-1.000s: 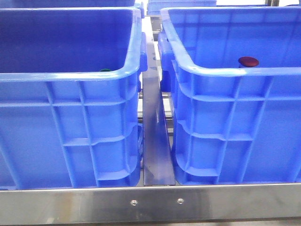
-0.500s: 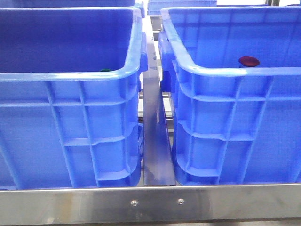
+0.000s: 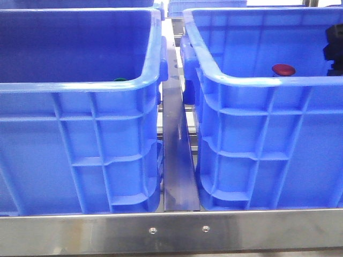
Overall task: Pick red and yellow buttons and place in box
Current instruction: 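Carry the yellow button into the bin beside the red button and release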
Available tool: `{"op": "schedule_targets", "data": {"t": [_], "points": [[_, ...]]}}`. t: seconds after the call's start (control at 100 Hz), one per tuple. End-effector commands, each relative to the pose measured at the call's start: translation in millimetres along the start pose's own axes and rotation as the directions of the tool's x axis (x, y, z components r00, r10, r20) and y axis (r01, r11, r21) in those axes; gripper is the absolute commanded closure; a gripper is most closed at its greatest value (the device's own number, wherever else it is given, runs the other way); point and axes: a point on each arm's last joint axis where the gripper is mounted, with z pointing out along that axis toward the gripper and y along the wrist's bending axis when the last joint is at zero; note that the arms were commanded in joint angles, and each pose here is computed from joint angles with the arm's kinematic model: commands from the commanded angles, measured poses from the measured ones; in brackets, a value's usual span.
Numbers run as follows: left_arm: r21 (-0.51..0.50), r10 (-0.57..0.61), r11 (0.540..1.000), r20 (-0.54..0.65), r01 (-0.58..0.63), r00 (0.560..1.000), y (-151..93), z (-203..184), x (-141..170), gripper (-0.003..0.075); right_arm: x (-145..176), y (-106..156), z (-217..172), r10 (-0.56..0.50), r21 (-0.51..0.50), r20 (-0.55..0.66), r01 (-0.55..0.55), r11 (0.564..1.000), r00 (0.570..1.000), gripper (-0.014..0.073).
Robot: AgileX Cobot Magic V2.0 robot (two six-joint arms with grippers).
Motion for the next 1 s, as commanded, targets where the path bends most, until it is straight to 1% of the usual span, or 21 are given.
{"op": "schedule_targets", "data": {"t": [0.0, 0.33, 0.45, 0.7, 0.79, 0.99], "points": [[0.023, -0.001, 1.000, 0.076, -0.001, 0.997, -2.1, -3.9, -11.6, 0.0739, -28.1, -1.0, -5.8, 0.073, -0.028, 0.124, -0.071, 0.997, 0.990, 0.0477], [0.023, -0.001, 1.000, 0.076, -0.001, 0.997, -2.1, -3.9, -11.6, 0.0739, -29.8, -8.1, 19.0, 0.030, -0.023, 0.114, -0.028, 0.999, 0.993, 0.0485], [0.023, -0.001, 1.000, 0.076, -0.001, 0.997, -2.1, -3.9, -11.6, 0.0739, -23.9, -9.0, 25.4, 0.036, -0.024, 0.093, -0.034, 0.999, 0.995, 0.0485], [0.023, -0.001, 1.000, 0.076, -0.001, 0.997, -2.1, -3.9, -11.6, 0.0739, -18.3, -12.3, 27.8, 0.040, 0.011, 0.062, -0.041, 0.999, 0.997, 0.0485], [0.023, -0.001, 1.000, 0.076, -0.001, 0.997, -2.1, -3.9, -11.6, 0.0739, -14.2, -11.5, 28.0, 0.046, 0.009, 0.051, -0.047, 0.999, 0.998, 0.0482], [0.023, -0.001, 1.000, 0.076, -0.001, 0.997, -2.1, -3.9, -11.6, 0.0739, 6.7, -8.1, 28.3, 0.072, 0.003, -0.009, -0.072, 0.997, 0.997, 0.0482]]}}
